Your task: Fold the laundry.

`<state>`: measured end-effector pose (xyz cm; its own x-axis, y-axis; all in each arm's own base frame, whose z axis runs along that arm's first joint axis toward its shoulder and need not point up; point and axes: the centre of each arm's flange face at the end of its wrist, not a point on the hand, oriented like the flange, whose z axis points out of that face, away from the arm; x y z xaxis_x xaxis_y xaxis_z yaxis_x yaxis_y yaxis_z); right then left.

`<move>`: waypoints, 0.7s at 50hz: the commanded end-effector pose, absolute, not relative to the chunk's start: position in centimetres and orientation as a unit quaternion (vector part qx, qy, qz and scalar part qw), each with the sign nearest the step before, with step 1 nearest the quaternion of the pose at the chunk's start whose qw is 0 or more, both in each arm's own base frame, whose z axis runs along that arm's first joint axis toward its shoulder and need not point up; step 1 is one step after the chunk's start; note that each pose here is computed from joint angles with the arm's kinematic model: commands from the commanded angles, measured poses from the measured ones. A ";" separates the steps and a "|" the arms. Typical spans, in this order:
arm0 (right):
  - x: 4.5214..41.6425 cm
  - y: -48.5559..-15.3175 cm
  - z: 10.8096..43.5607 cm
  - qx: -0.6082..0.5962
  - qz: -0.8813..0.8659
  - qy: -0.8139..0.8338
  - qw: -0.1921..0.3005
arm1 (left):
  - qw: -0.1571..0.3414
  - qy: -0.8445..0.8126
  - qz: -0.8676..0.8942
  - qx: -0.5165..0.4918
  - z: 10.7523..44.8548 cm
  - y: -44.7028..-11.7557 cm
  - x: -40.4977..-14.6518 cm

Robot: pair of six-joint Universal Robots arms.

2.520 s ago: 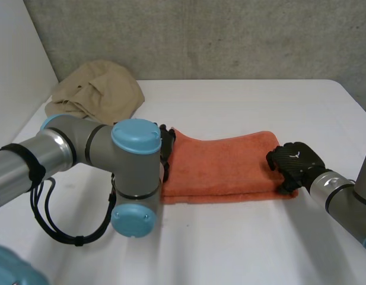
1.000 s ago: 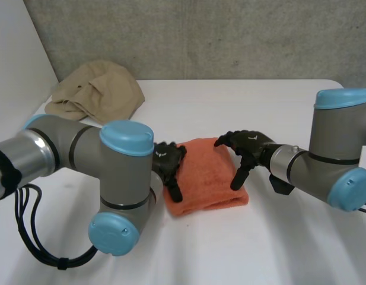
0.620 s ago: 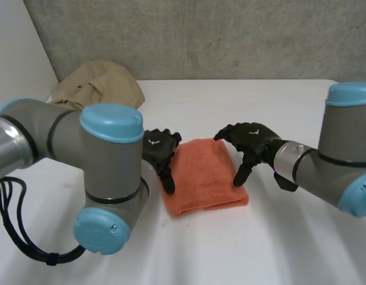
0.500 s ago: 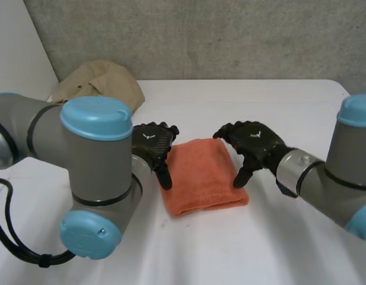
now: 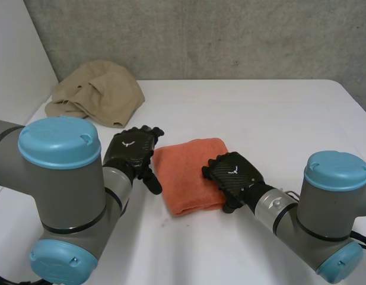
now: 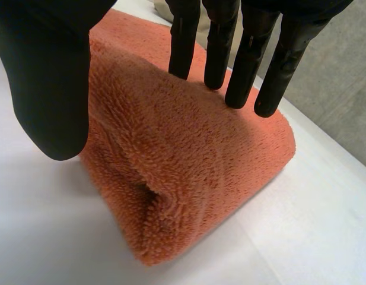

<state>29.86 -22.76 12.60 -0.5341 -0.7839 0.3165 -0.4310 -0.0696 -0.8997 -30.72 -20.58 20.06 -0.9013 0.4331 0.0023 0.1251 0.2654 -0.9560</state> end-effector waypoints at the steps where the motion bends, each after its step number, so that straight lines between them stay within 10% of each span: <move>1: 30.0 -23.2 12.1 -0.469 -0.588 0.644 0.138 | 0.126 -0.791 0.574 -0.171 19.7 -20.9 -30.1; 35: 26.0 -26.4 15.5 -0.302 -0.601 0.722 0.163 | 0.124 -0.793 0.571 -0.172 19.2 -20.7 -29.8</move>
<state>28.99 -24.22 13.17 -0.6054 -0.7323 0.3118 -0.3982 -0.0605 -0.9153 -29.89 -20.72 19.22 -0.9100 0.4146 0.0012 0.1303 0.2888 -0.9485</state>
